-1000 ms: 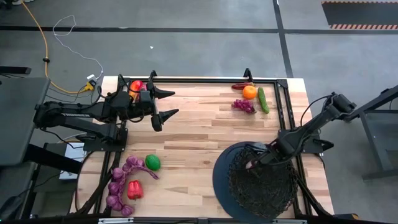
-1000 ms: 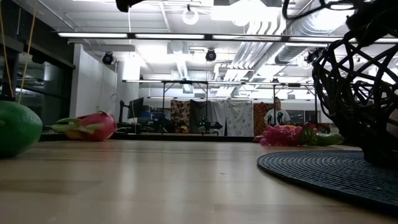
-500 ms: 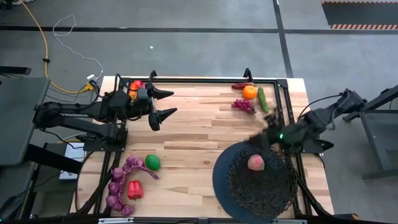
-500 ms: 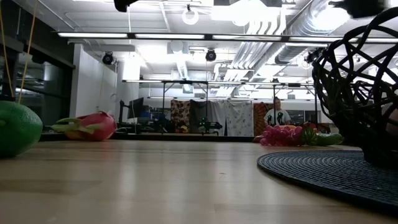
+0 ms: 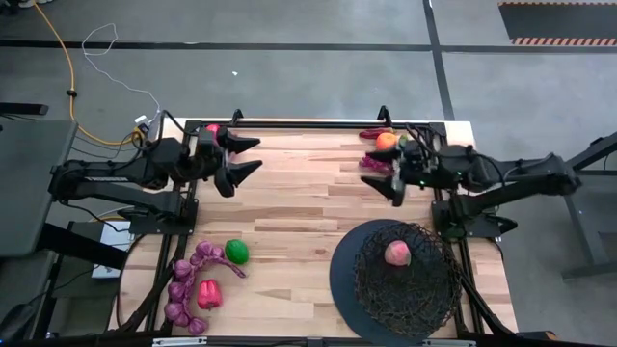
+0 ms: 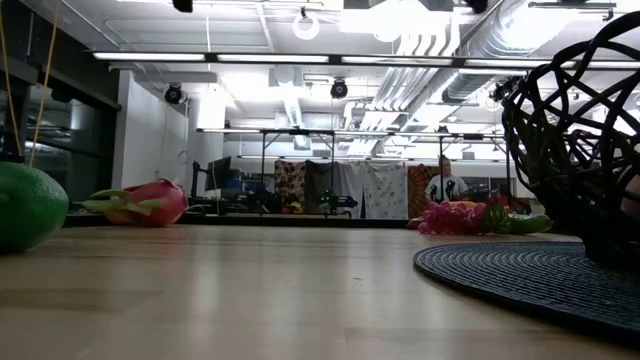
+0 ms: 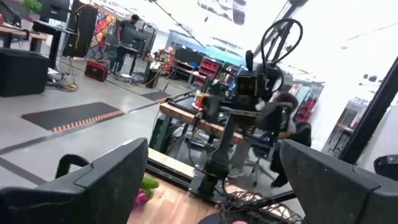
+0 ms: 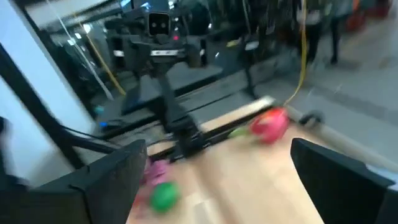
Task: Build produce basket
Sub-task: Put the green cucumber into the basket
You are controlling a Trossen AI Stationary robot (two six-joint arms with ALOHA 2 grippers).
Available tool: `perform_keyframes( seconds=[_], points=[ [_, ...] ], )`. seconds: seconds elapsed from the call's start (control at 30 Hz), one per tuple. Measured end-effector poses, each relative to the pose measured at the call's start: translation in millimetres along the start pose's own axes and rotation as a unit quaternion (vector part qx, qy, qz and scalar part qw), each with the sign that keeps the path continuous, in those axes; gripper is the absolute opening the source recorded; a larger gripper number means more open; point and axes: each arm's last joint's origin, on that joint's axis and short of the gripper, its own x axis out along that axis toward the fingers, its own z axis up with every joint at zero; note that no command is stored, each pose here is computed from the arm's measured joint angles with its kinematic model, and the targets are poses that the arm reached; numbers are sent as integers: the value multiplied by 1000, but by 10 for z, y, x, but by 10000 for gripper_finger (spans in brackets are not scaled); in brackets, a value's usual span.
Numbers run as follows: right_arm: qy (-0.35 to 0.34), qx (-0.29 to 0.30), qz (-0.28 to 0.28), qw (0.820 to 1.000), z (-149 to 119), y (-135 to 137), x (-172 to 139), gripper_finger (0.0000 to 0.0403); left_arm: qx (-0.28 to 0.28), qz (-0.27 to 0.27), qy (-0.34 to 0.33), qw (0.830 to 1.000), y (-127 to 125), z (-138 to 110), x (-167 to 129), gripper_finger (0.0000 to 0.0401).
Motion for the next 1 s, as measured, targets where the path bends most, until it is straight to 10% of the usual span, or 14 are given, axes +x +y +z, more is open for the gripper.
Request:
perform_keyframes(
  seconds=[0.37,0.73,0.87,1.0],
  points=[
    [-4,-101,-30,994,37,-179,82,387,25,0,3,1000,2,-5,0,355],
    [13,-51,-112,992,-13,-256,86,387,34,6,3,999,6,-7,0,355],
    [135,11,-281,950,-90,-522,86,387,34,14,0,999,11,-5,0,355],
    [296,93,-414,855,-244,-872,22,387,34,17,-1,999,13,-4,0,355]
  ],
)
